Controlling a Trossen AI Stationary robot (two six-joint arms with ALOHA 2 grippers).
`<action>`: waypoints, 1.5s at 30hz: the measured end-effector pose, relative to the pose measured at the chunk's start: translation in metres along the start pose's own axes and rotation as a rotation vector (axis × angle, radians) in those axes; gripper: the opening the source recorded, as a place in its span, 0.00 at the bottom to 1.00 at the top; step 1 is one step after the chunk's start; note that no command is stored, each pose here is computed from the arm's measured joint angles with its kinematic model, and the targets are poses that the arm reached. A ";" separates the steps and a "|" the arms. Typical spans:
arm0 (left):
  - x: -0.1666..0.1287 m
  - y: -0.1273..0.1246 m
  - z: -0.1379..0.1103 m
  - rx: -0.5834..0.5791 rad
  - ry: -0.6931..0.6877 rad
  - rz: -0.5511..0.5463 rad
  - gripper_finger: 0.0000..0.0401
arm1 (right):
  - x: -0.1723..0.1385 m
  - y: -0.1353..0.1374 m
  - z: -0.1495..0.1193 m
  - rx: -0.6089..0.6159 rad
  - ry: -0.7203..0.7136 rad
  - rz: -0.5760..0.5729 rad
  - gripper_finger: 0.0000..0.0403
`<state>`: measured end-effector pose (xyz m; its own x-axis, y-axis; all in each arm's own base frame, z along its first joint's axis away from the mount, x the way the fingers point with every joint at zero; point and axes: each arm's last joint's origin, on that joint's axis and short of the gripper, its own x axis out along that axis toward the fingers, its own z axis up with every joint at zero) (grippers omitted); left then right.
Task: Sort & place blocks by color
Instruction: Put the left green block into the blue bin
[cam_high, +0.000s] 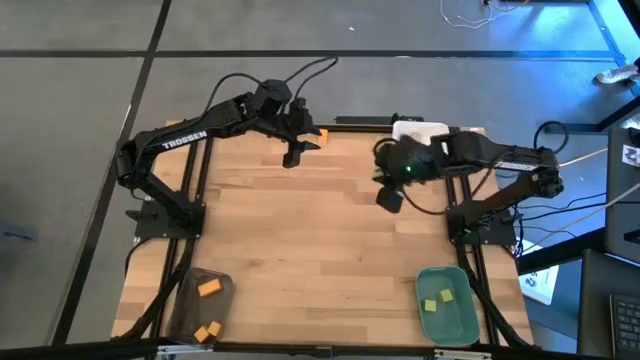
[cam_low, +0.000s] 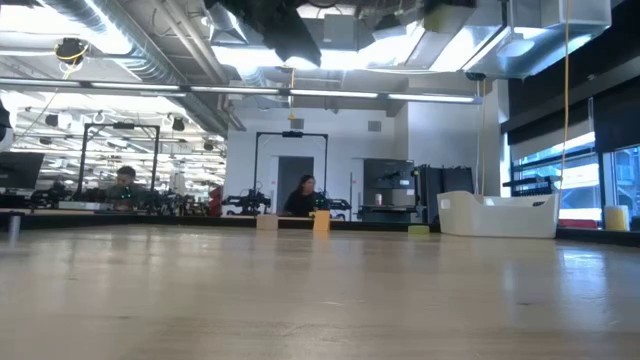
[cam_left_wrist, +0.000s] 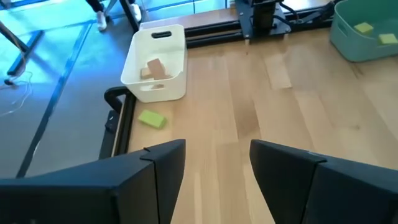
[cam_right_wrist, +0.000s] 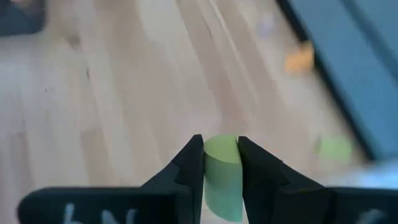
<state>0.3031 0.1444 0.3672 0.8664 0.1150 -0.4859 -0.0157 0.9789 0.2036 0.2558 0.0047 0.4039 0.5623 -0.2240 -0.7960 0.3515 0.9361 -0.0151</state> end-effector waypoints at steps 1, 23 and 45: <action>0.000 0.000 0.000 0.005 0.000 0.000 0.43 | -0.002 0.003 -0.006 0.050 0.045 0.000 0.18; 0.000 -0.006 -0.003 0.135 -0.025 -0.163 0.43 | 0.014 0.089 -0.116 0.555 1.073 0.212 0.18; 0.000 -0.009 -0.009 0.110 0.035 -0.189 0.43 | 0.114 0.086 -0.225 0.370 1.199 0.329 0.18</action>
<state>0.2981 0.1371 0.3576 0.8309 -0.0613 -0.5531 0.2016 0.9595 0.1965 0.1817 0.1206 0.1761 -0.2880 0.5619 -0.7755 0.6186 0.7273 0.2973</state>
